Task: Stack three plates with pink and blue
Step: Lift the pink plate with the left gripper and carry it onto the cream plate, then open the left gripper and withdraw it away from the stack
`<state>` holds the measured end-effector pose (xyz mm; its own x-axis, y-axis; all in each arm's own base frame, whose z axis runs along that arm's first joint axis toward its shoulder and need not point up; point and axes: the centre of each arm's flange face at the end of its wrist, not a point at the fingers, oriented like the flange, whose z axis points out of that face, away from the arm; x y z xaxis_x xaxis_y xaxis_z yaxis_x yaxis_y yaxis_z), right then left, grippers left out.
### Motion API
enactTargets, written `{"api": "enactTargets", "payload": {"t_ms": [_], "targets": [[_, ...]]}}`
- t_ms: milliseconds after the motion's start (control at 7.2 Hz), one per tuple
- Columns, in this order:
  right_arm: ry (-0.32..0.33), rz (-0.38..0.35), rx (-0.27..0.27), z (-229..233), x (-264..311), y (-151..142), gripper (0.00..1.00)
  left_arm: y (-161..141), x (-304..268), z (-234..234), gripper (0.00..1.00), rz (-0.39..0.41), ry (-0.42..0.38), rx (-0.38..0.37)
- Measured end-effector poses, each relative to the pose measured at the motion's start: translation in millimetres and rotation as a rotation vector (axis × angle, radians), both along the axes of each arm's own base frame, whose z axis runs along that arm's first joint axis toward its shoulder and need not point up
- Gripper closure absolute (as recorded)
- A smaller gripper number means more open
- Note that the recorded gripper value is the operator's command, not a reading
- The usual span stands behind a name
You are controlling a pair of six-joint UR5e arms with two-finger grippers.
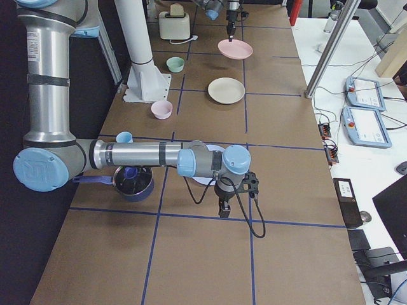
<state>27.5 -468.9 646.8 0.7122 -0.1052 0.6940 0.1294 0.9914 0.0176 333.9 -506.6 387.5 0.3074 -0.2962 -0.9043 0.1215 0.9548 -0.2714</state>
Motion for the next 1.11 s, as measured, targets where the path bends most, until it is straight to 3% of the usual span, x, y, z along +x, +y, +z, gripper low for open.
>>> {"api": "enactTargets", "payload": {"t_ms": [417,556,694,833,1111], "targets": [[0.0,0.0,-0.001,0,0,0,0.0,27,146,-109,1.0,-0.02,-0.129,0.005],[0.0,0.0,-0.002,0,0,0,0.0,37,167,-124,0.92,-0.013,-0.142,0.014],[0.0,0.0,-0.002,0,0,0,0.0,45,180,-132,0.22,-0.003,-0.145,0.019],[0.0,0.0,-0.002,0,0,0,0.0,51,188,-135,0.0,0.009,-0.145,0.025],[0.0,0.0,0.002,-1,0,-2,0.0,55,193,-136,0.0,0.036,-0.146,0.067]]}}
